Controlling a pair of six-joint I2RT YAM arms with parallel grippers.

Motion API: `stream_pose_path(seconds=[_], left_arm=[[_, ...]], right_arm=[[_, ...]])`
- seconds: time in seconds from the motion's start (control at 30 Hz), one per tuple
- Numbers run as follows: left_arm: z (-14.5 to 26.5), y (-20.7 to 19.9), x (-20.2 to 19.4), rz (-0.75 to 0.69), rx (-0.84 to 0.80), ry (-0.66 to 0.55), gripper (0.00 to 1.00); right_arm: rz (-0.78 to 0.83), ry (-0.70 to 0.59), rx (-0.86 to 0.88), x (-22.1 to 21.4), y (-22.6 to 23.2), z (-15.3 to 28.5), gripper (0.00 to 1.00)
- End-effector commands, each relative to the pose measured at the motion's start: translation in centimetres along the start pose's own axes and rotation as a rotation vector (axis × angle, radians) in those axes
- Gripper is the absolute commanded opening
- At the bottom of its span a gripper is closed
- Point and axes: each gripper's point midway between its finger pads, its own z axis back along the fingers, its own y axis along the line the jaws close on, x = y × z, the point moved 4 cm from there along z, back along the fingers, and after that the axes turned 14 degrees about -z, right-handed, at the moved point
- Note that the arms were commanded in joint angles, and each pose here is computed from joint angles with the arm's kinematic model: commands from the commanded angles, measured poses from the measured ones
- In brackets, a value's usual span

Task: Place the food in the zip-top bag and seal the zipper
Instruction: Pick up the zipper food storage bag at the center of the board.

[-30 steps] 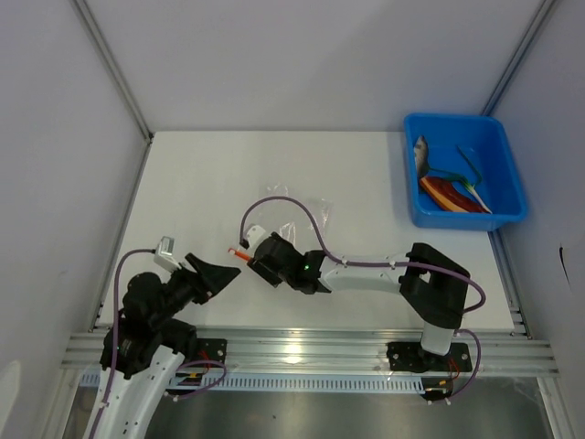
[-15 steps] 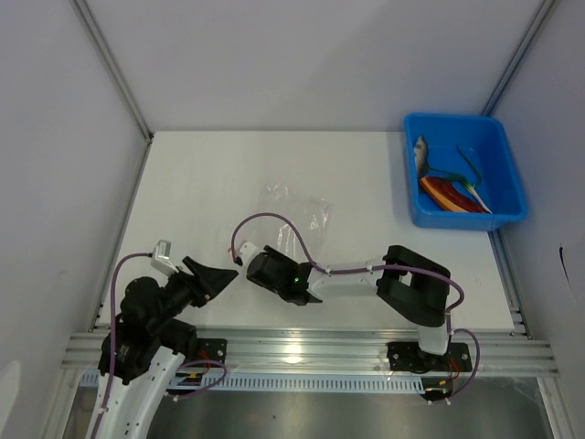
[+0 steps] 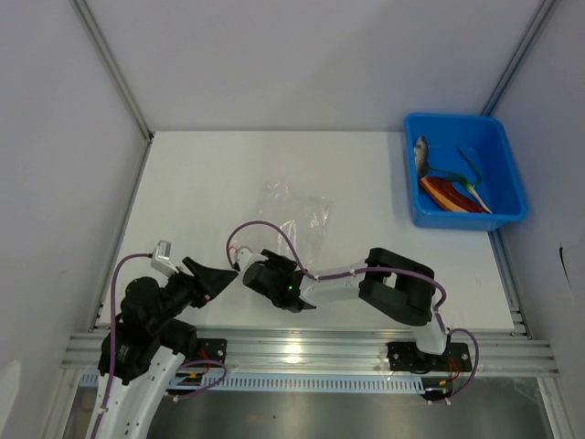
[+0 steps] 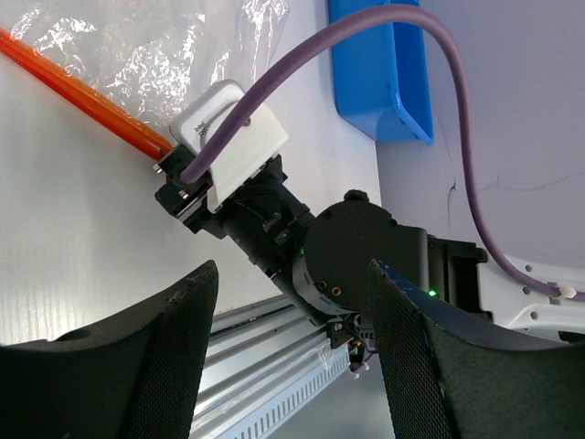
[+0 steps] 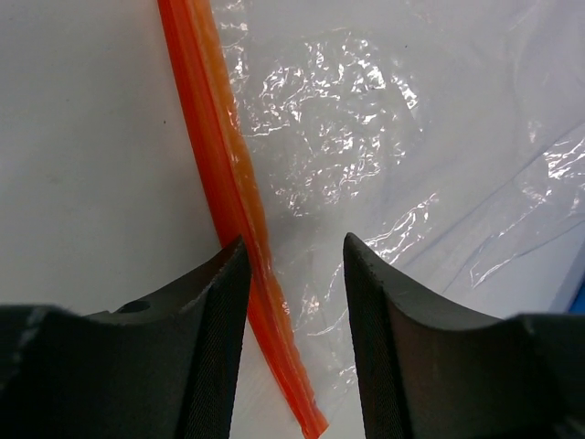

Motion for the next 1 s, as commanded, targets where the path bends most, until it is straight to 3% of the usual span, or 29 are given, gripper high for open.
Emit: stream_pose_path(seconds=[0.0,0.4,0.47,0.5,0.57,0.63,0.8,0.97], left_arm=[[0.7,-0.7,0.7,-0.012,-0.015,-0.030,0.69],[0.6,-0.5,0.5,-0.016,-0.010,-0.029,0.69],[0.7,-0.4,0.4,-0.018,-0.007,-0.028,0.69],[0.7,-0.4,0.4,-0.018,-0.005,-0.028,0.69],[0.7,-0.4,0.5,-0.019,0.000,-0.027,0.69],[0.7,-0.3,0.5,-0.020,0.004,-0.029,0.69],[0.7,0.0,0.5,-0.021,0.022,-0.035,0.69],[0.5,-0.3,1.0,-0.037,0.009,-0.057,0.67]], right_arm=[[0.030,-0.040,-0.096,0.5,-0.3,-0.5,0.47],[0.217,-0.070,-0.294,-1.4,0.0,-2.3,0.38],[0.203,-0.089,-0.314,-1.3,-0.2,-2.6,0.31],[0.207,-0.089,-0.323,-1.3,-0.3,-2.7,0.22],[0.191,-0.093,-0.336,-0.9,-0.8,-2.8,0.07],[0.174,-0.105,-0.335,-0.2,-1.2,-2.5,0.00],[0.051,-0.110,-0.279,2.2,-2.8,-1.0,0.00],[-0.198,-0.096,-0.177,6.4,-5.9,2.2,0.00]])
